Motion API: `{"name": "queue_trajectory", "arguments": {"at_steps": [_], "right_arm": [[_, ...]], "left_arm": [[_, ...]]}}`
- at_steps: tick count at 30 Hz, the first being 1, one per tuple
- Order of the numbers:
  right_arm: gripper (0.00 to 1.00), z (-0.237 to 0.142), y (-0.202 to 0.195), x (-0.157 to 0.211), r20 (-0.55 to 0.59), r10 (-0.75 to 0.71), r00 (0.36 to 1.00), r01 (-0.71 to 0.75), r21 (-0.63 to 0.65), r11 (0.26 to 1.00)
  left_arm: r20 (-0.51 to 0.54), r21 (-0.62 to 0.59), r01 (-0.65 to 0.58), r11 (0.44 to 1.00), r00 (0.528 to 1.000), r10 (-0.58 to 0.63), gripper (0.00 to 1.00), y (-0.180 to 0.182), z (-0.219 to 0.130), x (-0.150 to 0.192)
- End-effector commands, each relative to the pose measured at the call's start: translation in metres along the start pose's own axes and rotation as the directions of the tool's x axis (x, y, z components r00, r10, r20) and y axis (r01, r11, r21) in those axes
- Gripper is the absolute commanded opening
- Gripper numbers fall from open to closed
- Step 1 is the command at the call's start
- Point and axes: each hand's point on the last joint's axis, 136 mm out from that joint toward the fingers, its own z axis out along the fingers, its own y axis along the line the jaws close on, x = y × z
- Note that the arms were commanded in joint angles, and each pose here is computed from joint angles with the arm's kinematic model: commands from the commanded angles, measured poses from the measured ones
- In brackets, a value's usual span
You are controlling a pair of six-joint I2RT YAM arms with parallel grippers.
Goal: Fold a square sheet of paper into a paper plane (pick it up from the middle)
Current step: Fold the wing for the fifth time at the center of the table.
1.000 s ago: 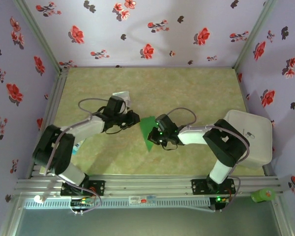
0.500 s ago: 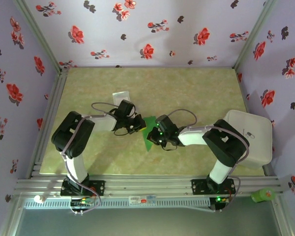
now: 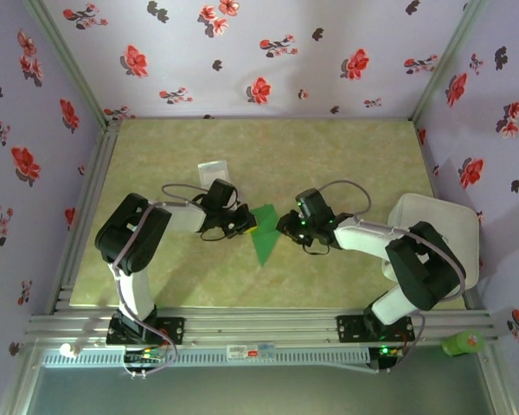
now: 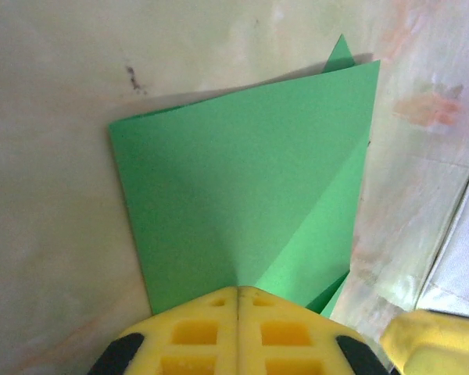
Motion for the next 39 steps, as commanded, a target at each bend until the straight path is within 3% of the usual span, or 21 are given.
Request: {"name": "queue_trajectory", "arguments": {"at_steps": [1,7,18,26,33,39], "right_arm": [[0.31,0.0,-0.015,-0.002,-0.004,0.016,1.0,-0.016,0.042,0.999],[0.31,0.013,0.0,-0.007,-0.029,0.05,0.998,-0.051,-0.048,0.998],[0.32,0.025,-0.004,-0.008,-0.042,0.068,0.997,-0.07,-0.032,0.997],[0.31,0.029,0.014,-0.017,-0.053,0.054,0.997,-0.062,-0.146,0.987],[0.31,0.03,0.023,-0.014,-0.107,-0.034,0.994,0.013,-0.192,0.981],[0.25,0.033,0.022,-0.011,-0.155,-0.087,0.984,0.058,-0.183,0.981]], "left_arm": [[-0.038,-0.059,0.006,0.998,0.999,-0.008,0.01,0.023,-0.001,0.014],[-0.05,-0.04,-0.016,0.999,0.999,0.014,0.01,0.018,-0.002,0.015],[-0.065,-0.025,-0.032,0.999,0.997,0.03,0.01,0.015,-0.003,0.018],[-0.076,-0.022,-0.052,0.998,0.996,0.05,0.01,0.013,-0.004,0.02],[-0.087,-0.033,-0.072,0.997,0.994,0.069,0.01,0.015,-0.005,0.021],[-0.089,-0.034,-0.078,0.996,0.993,0.075,0.01,0.014,-0.005,0.021]]}}
